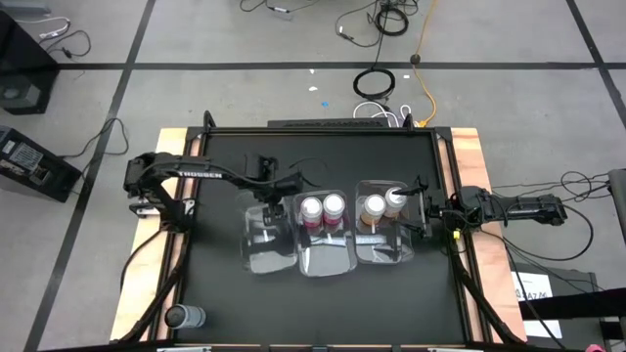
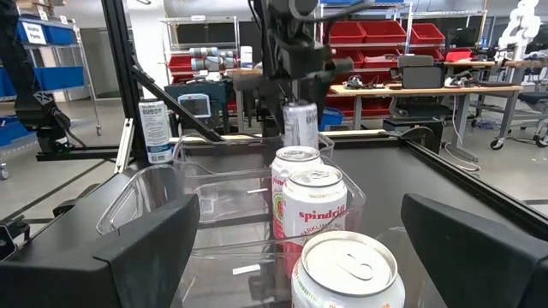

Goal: Sort soda cans
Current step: Put the right white soda can into the left transparent bin

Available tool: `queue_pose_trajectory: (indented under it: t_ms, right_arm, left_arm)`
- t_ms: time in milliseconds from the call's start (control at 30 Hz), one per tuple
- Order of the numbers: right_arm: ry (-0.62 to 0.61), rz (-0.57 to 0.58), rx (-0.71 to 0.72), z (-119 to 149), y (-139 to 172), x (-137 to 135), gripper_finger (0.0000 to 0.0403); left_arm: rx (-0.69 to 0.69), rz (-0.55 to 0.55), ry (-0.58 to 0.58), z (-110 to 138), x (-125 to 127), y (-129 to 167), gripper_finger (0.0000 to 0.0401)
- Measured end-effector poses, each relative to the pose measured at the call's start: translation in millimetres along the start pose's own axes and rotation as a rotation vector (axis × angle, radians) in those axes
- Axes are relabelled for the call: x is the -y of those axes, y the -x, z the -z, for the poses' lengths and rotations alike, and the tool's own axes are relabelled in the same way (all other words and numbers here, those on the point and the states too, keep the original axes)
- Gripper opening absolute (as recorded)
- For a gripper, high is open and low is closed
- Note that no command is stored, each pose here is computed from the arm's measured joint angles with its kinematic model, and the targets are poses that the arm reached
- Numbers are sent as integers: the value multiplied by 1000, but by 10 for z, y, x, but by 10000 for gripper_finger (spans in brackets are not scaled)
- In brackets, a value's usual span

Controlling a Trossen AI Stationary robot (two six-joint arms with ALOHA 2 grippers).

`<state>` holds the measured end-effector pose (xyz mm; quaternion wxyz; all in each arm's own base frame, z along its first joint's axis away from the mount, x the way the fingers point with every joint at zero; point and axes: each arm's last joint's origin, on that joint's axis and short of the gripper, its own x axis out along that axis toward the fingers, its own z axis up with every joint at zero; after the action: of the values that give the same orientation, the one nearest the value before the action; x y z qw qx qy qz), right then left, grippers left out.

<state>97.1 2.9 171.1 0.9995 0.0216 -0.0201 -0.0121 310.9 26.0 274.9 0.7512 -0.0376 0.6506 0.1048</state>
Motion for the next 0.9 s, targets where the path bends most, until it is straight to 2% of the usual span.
queue_pose_trajectory:
  t_ms: [133, 433, 733, 900]
  right_arm:
    - [0, 0, 0, 0, 0, 0, 398]
    - [0, 0, 0, 1, 0, 0, 398]
    - [0, 0, 0, 0, 0, 0, 398]
    - [0, -1, 0, 0, 0, 0, 398]
  left_arm:
    - [17, 1, 0, -4, -2, -127, 274]
    - [76, 6, -9, -44, -7, -186, 274]
    - [65, -18, -6, -39, -13, -208, 311]
    - [61, -12, -13, -34, 7, -209, 317]
